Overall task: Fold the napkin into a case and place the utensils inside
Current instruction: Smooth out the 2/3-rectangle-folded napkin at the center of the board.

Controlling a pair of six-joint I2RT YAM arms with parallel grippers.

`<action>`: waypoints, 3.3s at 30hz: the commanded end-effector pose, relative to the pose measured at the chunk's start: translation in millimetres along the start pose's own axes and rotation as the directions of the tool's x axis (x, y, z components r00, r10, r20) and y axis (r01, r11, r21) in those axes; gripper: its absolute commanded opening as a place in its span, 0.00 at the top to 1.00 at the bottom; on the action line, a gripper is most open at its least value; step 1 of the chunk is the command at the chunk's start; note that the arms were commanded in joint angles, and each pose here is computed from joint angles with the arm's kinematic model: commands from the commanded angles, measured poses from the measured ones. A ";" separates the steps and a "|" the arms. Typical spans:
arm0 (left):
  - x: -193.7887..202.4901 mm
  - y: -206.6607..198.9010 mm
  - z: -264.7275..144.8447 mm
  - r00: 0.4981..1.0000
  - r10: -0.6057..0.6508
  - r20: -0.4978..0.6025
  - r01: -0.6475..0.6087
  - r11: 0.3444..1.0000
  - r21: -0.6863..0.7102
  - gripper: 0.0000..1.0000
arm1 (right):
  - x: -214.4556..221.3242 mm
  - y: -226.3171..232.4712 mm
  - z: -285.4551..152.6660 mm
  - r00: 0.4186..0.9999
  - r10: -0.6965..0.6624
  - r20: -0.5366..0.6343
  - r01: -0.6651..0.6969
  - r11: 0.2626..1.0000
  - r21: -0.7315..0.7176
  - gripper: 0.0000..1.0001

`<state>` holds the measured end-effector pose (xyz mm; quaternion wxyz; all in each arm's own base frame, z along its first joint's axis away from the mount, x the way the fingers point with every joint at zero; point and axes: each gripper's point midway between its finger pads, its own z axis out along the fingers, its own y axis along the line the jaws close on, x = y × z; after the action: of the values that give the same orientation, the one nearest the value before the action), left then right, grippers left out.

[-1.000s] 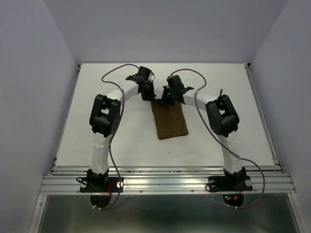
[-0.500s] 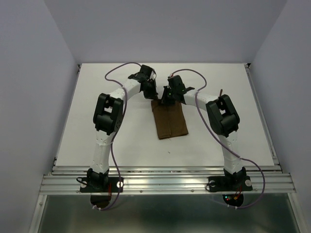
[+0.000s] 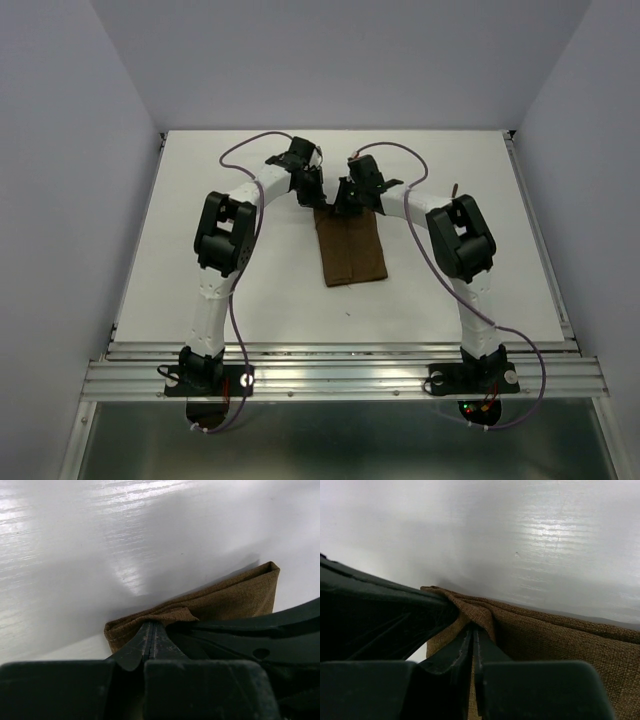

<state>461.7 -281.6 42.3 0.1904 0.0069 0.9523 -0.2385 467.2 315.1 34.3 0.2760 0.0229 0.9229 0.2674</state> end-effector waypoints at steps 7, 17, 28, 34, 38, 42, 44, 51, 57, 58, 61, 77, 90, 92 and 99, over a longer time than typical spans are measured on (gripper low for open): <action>-1.1 -6.1 6.6 1.000 0.019 0.002 -0.019 0.999 0.030 1.00 | -32.8 -3.3 -55.4 0.991 -0.077 0.110 0.067 0.994 0.092 0.79; -8.6 -13.7 1.8 1.000 0.017 0.017 -0.018 0.999 0.049 1.00 | -28.6 -13.9 -42.1 0.988 -0.142 0.059 0.133 0.983 0.129 0.71; -7.8 -16.0 1.6 1.000 0.017 0.011 -0.018 0.999 0.051 1.00 | -34.9 -2.1 -35.6 0.987 -0.151 0.061 0.146 0.986 0.080 0.65; -8.5 -16.4 0.8 1.000 0.016 0.013 -0.017 0.999 0.051 1.00 | -35.4 14.5 -34.0 0.988 -0.142 0.062 0.143 0.990 -0.005 0.76; -9.9 -17.6 0.6 1.000 0.014 0.016 -0.015 0.998 0.054 1.00 | -34.0 25.3 -36.1 0.987 -0.147 0.060 0.151 0.987 -0.064 0.89; -8.7 -17.9 1.7 1.000 0.015 0.012 -0.016 0.998 0.055 1.00 | -28.4 30.6 -36.5 0.987 -0.151 0.049 0.155 0.982 -0.108 0.94; -8.2 -17.9 1.6 1.000 0.016 0.010 -0.017 0.998 0.055 1.00 | -26.4 29.8 -34.4 0.988 -0.149 0.043 0.153 0.982 -0.110 0.94; -7.7 -16.2 2.3 1.000 0.017 0.011 -0.017 0.999 0.049 1.00 | -29.7 27.3 -36.1 0.989 -0.137 0.056 0.141 0.986 -0.087 0.95; -6.0 -14.7 3.0 1.000 0.017 0.006 -0.017 0.999 0.044 1.00 | -37.9 30.1 -47.9 0.985 -0.138 0.106 0.147 0.986 -0.082 0.86; -5.8 -14.7 2.6 1.000 0.017 0.006 -0.017 0.999 0.044 1.00 | -36.3 28.3 -44.2 0.985 -0.141 0.099 0.149 0.986 -0.079 0.87; -6.4 -15.6 2.0 1.000 0.016 0.008 -0.016 0.999 0.047 1.00 | -29.6 22.5 -34.7 0.988 -0.142 0.065 0.146 0.987 -0.068 0.91; -4.8 -17.6 -4.0 1.000 0.027 0.011 -0.027 0.999 0.047 1.00 | -38.7 -4.2 -15.2 0.990 -0.089 0.111 0.082 0.994 0.067 0.95; -13.9 -36.3 -39.9 0.995 0.074 0.074 -0.079 0.995 0.064 0.91 | -23.1 -28.9 -3.0 0.996 -0.044 0.077 0.034 0.991 0.126 0.95; -16.4 -36.4 -41.5 0.994 0.076 0.082 -0.081 0.995 0.057 0.90 | -17.8 -31.4 -2.0 0.997 -0.042 0.065 0.033 0.991 0.127 0.95; -18.7 -33.1 -36.8 0.993 0.084 0.079 -0.087 0.995 0.040 0.89 | -3.3 -56.7 6.3 0.999 -0.036 0.008 0.035 0.991 0.129 0.96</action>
<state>458.2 -290.9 56.6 0.2040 0.0264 0.9471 -0.2462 482.4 288.5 33.6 0.3034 0.0217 0.9263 0.2224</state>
